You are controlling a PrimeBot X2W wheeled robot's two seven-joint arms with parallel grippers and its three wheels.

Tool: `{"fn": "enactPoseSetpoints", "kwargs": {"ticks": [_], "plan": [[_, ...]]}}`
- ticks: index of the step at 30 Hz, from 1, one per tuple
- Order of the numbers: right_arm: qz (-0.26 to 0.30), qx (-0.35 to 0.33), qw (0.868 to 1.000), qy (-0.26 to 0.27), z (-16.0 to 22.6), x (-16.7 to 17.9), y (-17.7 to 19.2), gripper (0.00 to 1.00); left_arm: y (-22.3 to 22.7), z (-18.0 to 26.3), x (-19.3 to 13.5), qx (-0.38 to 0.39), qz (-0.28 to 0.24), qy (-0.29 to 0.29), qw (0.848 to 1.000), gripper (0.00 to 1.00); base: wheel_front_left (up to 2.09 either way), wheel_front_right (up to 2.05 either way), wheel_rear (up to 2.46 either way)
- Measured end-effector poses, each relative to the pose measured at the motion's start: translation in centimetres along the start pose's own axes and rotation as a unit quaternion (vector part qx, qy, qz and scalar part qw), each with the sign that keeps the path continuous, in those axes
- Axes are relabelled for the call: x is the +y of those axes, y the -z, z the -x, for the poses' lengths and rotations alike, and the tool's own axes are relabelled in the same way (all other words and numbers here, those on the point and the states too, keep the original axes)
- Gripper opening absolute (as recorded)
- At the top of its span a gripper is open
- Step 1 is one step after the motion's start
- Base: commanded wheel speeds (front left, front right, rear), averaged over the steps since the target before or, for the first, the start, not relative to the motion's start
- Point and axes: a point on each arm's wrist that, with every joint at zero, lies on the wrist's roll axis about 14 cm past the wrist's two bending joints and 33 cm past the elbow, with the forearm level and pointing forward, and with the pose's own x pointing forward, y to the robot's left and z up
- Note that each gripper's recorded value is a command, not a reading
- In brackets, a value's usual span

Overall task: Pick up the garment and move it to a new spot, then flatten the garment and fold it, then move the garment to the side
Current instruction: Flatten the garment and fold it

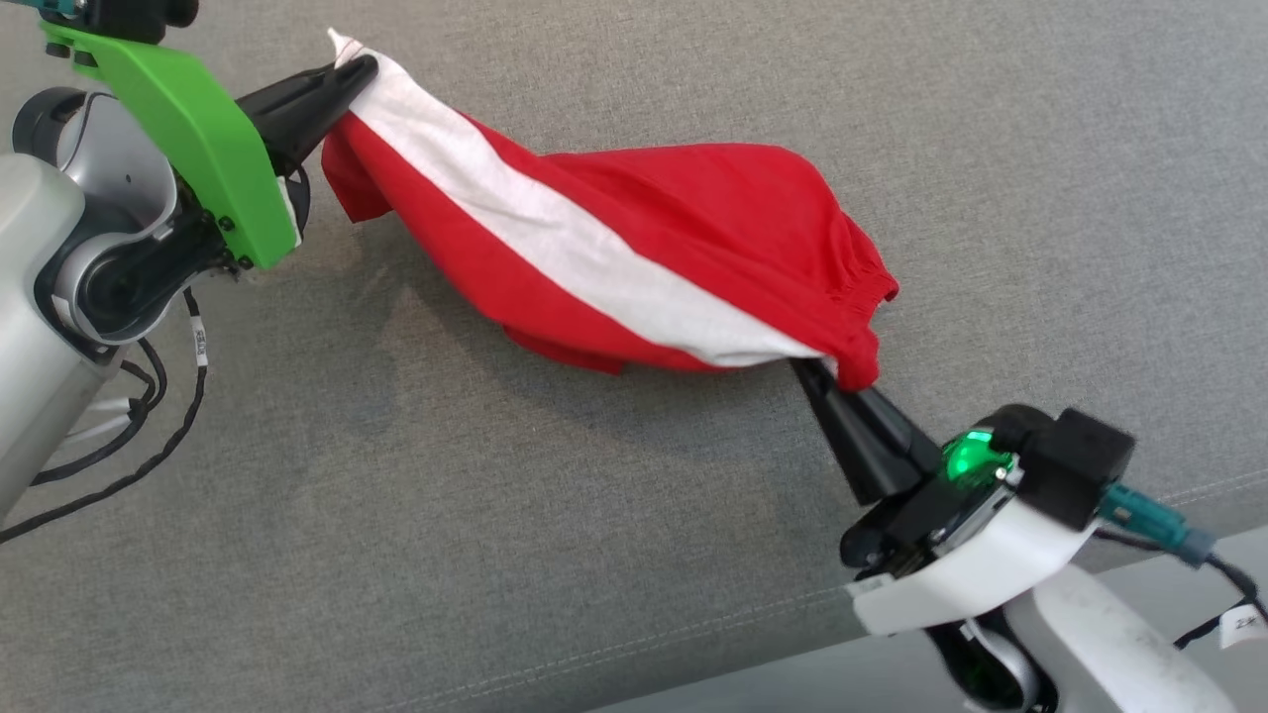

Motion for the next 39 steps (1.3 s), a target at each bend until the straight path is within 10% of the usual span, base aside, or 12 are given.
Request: {"fn": "enactPoseSetpoints", "kwargs": {"ticks": [20, 39], "plan": [[0.083, -0.153, 0.983, -0.051, -3.9, -0.8, -19.8, 0.0, -12.0, 8.1, -6.6, -0.218, -0.11, -0.006, 0.97, 0.0, 0.0, 0.0, 0.0], [0.07, -0.125, 0.987, -0.074, -8.3, 1.2, -21.2, 0.0, -14.8, 13.5, -6.7, -0.28, -0.114, -0.087, 0.949, 0.0, 0.0, 0.0, 0.0]]}}
